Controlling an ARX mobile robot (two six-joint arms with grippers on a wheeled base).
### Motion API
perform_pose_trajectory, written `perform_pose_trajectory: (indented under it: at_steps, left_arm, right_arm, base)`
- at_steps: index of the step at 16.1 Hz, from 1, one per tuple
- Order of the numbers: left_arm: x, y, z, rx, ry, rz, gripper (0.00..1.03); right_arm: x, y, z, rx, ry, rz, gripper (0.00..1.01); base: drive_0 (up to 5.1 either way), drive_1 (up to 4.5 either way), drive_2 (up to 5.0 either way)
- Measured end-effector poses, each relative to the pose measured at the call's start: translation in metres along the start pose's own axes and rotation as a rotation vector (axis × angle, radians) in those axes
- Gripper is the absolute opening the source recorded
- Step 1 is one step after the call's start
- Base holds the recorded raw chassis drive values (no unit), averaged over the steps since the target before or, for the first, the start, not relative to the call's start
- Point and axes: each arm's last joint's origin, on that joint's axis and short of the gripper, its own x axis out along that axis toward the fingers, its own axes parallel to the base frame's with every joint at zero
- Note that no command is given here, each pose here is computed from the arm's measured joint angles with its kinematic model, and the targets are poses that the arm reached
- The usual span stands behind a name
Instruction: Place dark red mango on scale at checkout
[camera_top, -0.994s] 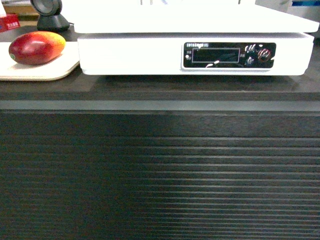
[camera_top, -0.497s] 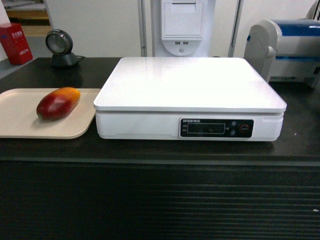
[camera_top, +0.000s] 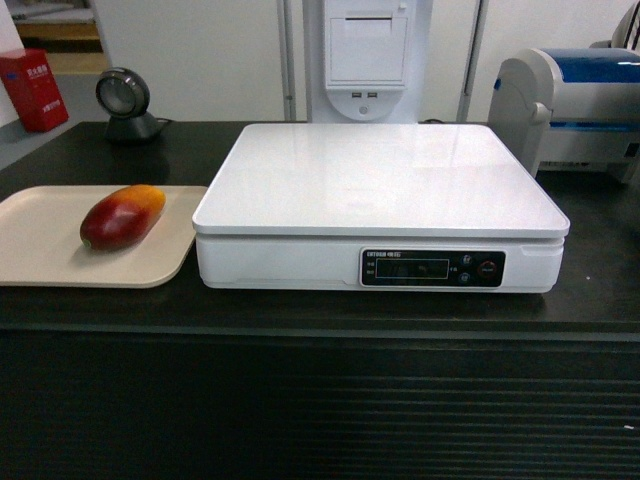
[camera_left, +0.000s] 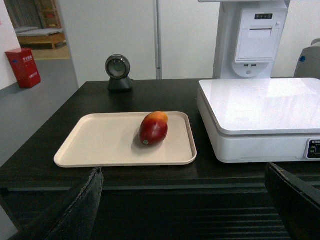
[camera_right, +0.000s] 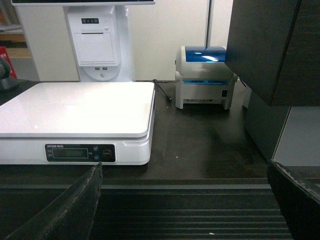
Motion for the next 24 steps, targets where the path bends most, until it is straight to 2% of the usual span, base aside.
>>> perform_pose_trajectory:
  at_steps: [1, 2, 6, 7, 8, 10, 12, 15, 17, 20, 22, 24]
  left_arm:
    - [0.001, -0.003, -0.002, -0.016, 0.129, 0.087, 0.98]
    - [0.007, -0.007, 0.002, 0.001, 0.169, 0.130, 0.98]
    - [0.012, -0.012, 0.009, 0.015, 0.151, 0.158, 0.98]
    - [0.014, -0.014, 0.014, 0.010, 0.124, 0.151, 0.98]
    - [0.018, -0.015, 0.019, 0.004, 0.099, 0.134, 0.98]
    - [0.034, -0.012, 0.019, 0.001, 0.097, 0.092, 0.98]
    - [0.059, 0.002, 0.021, -0.008, 0.095, 0.059, 0.98]
    - [0.121, 0.027, 0.036, 0.002, 0.070, -0.024, 0.98]
    - [0.153, 0.032, 0.028, 0.000, 0.141, -0.070, 0.98]
    - [0.208, 0.028, 0.011, -0.014, 0.248, -0.169, 0.98]
    - [0.239, 0.020, 0.008, 0.009, 0.262, -0.233, 0.98]
    - [0.258, 0.016, -0.001, 0.023, 0.302, -0.272, 0.98]
  right_arm:
    - [0.000, 0.000, 0.000, 0.000, 0.000, -0.001, 0.98]
    - [0.000, 0.000, 0.000, 0.000, 0.000, 0.001, 0.98]
    - [0.000, 0.000, 0.000, 0.000, 0.000, 0.000, 0.98]
    - [0.000, 0.000, 0.000, 0.000, 0.000, 0.000, 0.98]
    - [0.000, 0.000, 0.000, 0.000, 0.000, 0.000, 0.98]
    - [0.000, 0.000, 0.000, 0.000, 0.000, 0.000, 0.98]
    - [0.000, 0.000, 0.000, 0.000, 0.000, 0.000, 0.98]
    - [0.000, 0.000, 0.000, 0.000, 0.000, 0.000, 0.98]
    - [0.000, 0.000, 0.000, 0.000, 0.000, 0.000, 0.98]
    - [0.000, 0.000, 0.000, 0.000, 0.000, 0.000, 0.98]
    - [0.000, 0.000, 0.000, 0.000, 0.000, 0.000, 0.98]
    - [0.000, 0.000, 0.000, 0.000, 0.000, 0.000, 0.98]
  base:
    - [0.0, 0.00, 0.0]
    - [0.0, 0.00, 0.0]
    - [0.0, 0.00, 0.0]
    - [0.0, 0.00, 0.0]
    - [0.0, 0.00, 0.0]
    - [0.0, 0.00, 0.0]
    - [0.0, 0.00, 0.0]
    - [0.0, 0.00, 0.0]
    - [0.0, 0.00, 0.0]
    - [0.0, 0.00, 0.0]
    - [0.0, 0.00, 0.0]
    - [0.0, 0.00, 0.0]
